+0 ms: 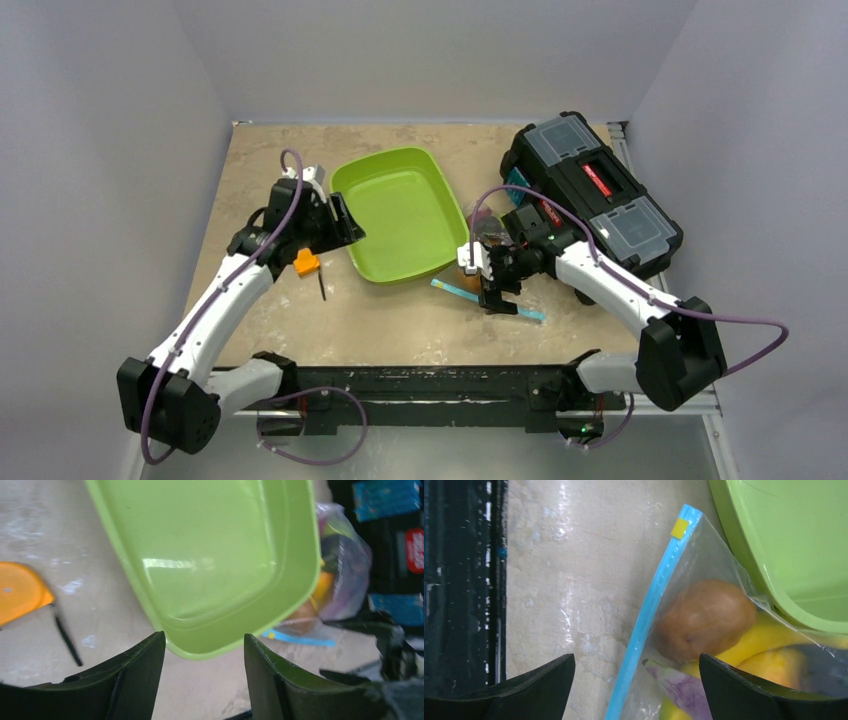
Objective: Open the zip-top bag and remove the fake food
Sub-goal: Pick up the zipper food storage bag at the center of the board.
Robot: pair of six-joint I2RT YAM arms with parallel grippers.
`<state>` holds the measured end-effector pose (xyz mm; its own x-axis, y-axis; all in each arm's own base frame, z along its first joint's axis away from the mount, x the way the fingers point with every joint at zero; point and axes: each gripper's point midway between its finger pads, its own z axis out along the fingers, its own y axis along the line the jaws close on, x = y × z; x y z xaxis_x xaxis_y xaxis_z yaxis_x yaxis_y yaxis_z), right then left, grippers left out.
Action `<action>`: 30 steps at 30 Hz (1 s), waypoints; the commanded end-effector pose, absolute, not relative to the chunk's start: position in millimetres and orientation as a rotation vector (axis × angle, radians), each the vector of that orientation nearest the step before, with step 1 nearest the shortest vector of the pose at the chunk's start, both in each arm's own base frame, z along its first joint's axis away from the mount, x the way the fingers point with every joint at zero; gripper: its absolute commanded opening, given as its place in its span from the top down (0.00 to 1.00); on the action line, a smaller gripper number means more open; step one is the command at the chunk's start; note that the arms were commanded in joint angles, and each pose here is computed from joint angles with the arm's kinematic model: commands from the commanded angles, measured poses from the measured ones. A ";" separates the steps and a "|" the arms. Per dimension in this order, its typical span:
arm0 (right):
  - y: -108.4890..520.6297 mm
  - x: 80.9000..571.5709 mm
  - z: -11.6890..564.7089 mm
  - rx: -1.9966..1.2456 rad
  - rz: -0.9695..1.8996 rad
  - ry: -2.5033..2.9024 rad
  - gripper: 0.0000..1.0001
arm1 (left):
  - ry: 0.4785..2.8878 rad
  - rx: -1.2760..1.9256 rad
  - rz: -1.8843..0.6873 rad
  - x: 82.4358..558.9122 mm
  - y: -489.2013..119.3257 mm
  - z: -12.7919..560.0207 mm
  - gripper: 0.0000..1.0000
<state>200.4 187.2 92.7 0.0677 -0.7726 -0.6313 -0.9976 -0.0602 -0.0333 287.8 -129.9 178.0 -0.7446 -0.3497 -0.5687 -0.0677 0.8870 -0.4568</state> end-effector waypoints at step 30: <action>158.2 220.9 48.8 -1.637 0.189 1.892 0.35 | 2.155 -0.248 -1.086 203.4 -319.0 131.2 0.38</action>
<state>216.4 160.8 45.0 -0.0636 -0.8419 -0.5359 -0.9459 0.2220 -0.2365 190.7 -314.2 118.9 -0.8083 -0.3261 -0.4903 0.1751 0.6619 -0.7289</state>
